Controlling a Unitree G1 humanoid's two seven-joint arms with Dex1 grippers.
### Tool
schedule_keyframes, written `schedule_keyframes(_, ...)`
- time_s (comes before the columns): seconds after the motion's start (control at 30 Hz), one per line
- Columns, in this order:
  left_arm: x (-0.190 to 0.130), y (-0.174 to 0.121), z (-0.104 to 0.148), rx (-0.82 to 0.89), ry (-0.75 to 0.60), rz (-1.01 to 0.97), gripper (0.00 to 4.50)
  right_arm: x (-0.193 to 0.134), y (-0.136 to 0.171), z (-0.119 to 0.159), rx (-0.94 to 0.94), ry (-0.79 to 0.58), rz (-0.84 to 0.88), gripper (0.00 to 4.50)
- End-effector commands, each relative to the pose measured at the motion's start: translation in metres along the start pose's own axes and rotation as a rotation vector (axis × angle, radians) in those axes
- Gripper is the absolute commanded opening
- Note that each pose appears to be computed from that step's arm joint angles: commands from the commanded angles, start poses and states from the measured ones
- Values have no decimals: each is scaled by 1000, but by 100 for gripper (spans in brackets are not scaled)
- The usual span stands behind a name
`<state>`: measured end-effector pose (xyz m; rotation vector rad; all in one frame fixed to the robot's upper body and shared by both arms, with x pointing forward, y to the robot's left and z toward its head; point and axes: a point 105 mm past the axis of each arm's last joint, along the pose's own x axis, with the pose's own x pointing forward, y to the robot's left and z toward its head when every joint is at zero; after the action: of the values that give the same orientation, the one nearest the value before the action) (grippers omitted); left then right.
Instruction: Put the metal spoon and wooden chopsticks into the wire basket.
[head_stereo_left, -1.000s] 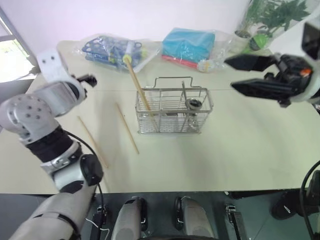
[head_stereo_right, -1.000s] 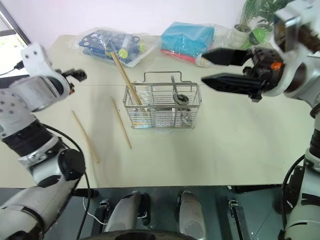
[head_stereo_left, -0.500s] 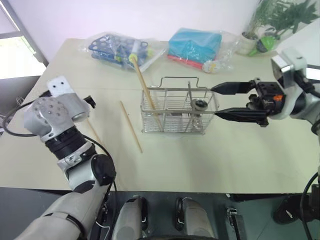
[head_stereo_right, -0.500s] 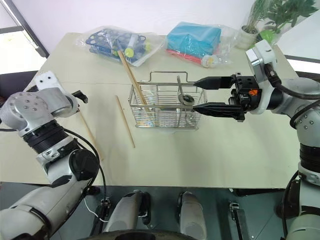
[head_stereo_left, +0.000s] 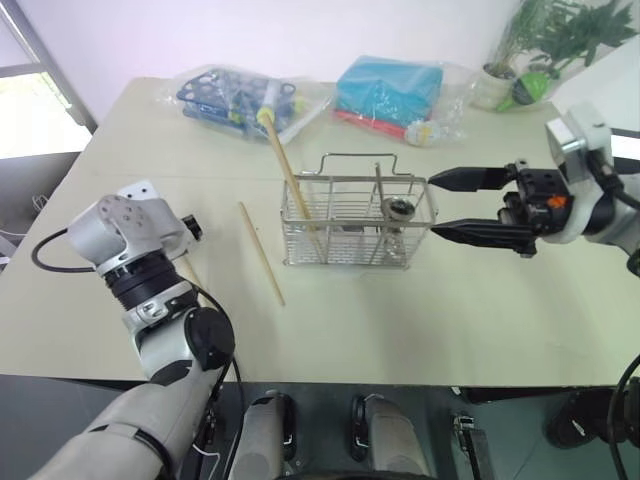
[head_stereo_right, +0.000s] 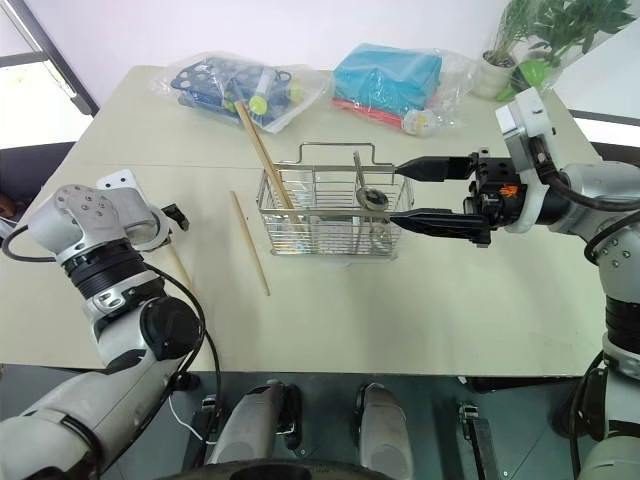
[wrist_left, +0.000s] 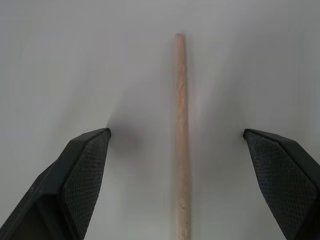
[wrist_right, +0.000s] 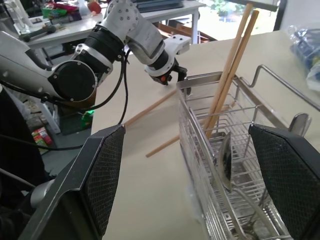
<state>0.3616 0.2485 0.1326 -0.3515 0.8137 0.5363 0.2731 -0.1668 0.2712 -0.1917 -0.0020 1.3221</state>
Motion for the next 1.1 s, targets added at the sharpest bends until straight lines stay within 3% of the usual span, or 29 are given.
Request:
schedule_keyframes(0.03,12,8,-5,-11,26,21,450,-2,4,15,-69,-38,-18,404)
schedule_keyframes(0.1,14,10,-5,-12,22,31,450,-2,4,15,-64,-46,-22,404)
schedule_keyframes(0.2,13,11,0,-30,3,35,367,-2,5,12,-64,-41,-25,410)
schedule_keyframes(0.47,10,11,10,-50,-19,31,7,-1,2,12,-72,-48,-35,410)
schedule_keyframes(0.77,2,29,30,-101,-107,71,2,0,-4,13,-81,-62,-54,410)
schedule_keyframes(0.97,-25,49,97,-140,-474,9,2,-3,-9,13,-84,-58,-73,410)
schedule_keyframes(1.1,-76,56,145,-109,-810,-126,2,-9,-14,13,-81,-54,-102,410)
